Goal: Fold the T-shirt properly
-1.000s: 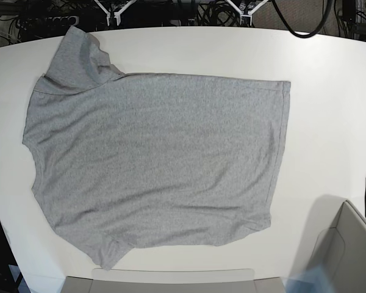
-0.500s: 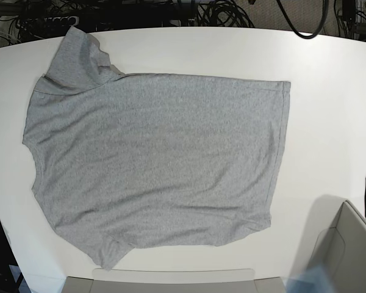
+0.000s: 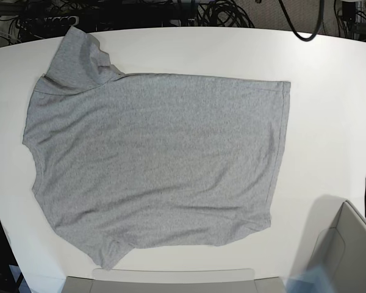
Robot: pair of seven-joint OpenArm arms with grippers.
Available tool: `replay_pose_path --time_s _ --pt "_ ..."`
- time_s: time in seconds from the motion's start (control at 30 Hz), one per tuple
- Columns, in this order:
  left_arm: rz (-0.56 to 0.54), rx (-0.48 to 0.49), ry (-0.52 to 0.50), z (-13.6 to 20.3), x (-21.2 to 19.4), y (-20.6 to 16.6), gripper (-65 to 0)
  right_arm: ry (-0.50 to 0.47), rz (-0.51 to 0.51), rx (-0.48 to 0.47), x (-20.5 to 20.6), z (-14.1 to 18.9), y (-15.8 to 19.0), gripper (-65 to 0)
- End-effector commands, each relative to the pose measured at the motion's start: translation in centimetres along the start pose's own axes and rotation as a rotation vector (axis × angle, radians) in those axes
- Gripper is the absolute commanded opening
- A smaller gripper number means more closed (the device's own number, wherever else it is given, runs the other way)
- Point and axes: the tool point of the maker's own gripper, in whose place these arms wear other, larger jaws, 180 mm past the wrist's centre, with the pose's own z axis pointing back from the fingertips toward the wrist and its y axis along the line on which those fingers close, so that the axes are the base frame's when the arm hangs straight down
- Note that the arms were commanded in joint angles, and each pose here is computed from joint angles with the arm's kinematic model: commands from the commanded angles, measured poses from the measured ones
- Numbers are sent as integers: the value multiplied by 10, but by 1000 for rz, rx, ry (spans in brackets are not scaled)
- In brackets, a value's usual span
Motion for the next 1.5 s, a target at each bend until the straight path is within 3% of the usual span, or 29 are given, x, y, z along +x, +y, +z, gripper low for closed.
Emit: replay_pose_path --time_s 0.0,0.17,0.3,0.47,0.7,0.9,1.1,1.33,1.47 --pt "-15 4 -59 9 18 5 -611 -25 -12 5 13 8 4 -591" --pt "-24 5 -149 12 53 8 -597 -94 -35 31 62 5 19 -590" --pt "-24 10 -200 5 68 10 -596 -144 -101 -7 92 1 15 -588" --pt "-24 22 -244 -17 88 13 -594 -102 -188 -8 116 -12 -1 -587" --pt "-8 53 -210 -70 127 21 -594 -22 -313 15 146 -21 -41 -577" --pt "7 63 -158 -95 150 25 -594 37 -417 -70 154 -30 -90 -474" --pt "17 70 -92 -104 147 26 -594 47 -407 -114 167 -47 -123 -456" --pt "19 73 -103 -108 149 26 -594 86 -538 58 183 -85 -137 -456" --pt "19 76 -106 -110 150 26 -594 108 -512 32 185 -96 -152 -457"
